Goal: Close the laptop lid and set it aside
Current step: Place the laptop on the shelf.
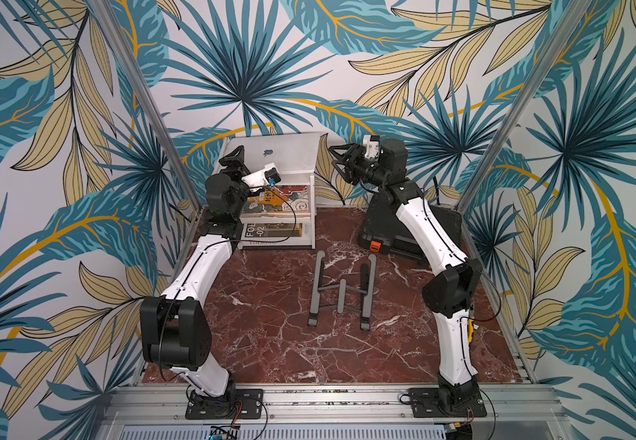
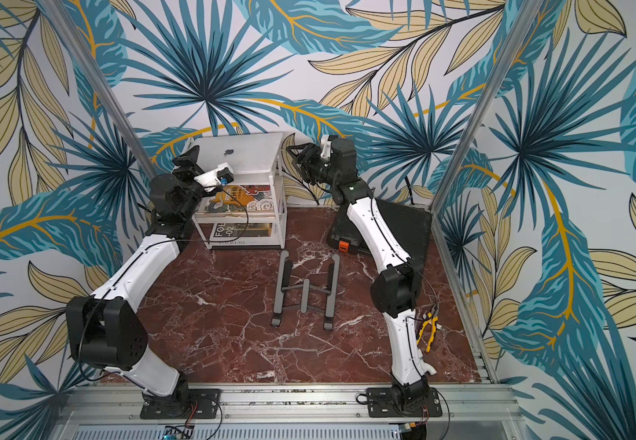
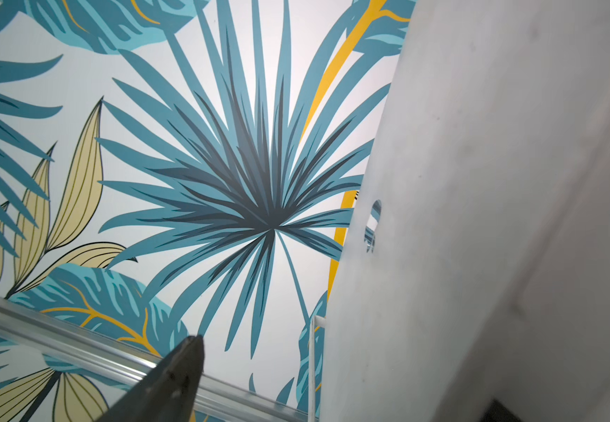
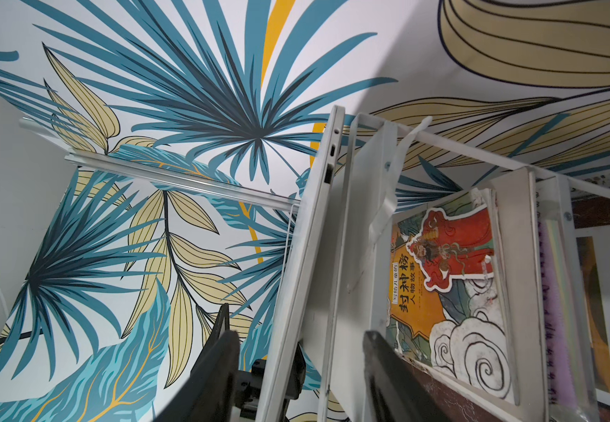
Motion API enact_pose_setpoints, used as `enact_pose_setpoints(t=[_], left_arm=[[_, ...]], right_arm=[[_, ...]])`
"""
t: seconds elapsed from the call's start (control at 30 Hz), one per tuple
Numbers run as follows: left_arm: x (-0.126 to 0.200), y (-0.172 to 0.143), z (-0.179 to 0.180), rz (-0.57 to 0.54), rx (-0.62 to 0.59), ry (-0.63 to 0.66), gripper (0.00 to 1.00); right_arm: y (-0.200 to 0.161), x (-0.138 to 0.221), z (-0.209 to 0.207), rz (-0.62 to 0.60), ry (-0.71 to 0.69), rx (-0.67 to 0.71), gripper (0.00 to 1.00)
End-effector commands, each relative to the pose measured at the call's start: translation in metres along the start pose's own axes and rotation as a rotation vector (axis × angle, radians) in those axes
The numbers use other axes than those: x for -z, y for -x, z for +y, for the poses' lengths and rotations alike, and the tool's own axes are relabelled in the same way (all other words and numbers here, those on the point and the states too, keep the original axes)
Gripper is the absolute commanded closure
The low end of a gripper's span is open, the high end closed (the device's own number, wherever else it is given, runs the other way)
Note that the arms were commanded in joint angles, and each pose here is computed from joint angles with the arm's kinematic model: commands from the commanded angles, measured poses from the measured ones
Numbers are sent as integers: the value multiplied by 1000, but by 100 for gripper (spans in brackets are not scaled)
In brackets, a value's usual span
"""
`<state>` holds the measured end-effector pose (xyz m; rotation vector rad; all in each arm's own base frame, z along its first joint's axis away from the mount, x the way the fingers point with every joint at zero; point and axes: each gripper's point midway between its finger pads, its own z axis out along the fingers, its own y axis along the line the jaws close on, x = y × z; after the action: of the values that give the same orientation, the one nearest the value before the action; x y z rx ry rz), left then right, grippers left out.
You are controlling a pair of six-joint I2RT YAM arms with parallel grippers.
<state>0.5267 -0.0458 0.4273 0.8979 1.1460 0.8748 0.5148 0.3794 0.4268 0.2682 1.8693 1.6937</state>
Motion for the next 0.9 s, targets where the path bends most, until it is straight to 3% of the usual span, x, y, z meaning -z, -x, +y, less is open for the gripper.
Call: enact_pose_setpoints(t=[0.0,0.37,0.87], left_arm=[[-3,-23,-39,79,16,-99,2],[-1,-15,-61,94,-6,-116,0],[1,7,-74,74,-31,-130,5]], right_arm=[[-3,9,26,1,53,39,42],[-13,4,37,44,76,61,43],[-20,-12,8,85,15,50,43]])
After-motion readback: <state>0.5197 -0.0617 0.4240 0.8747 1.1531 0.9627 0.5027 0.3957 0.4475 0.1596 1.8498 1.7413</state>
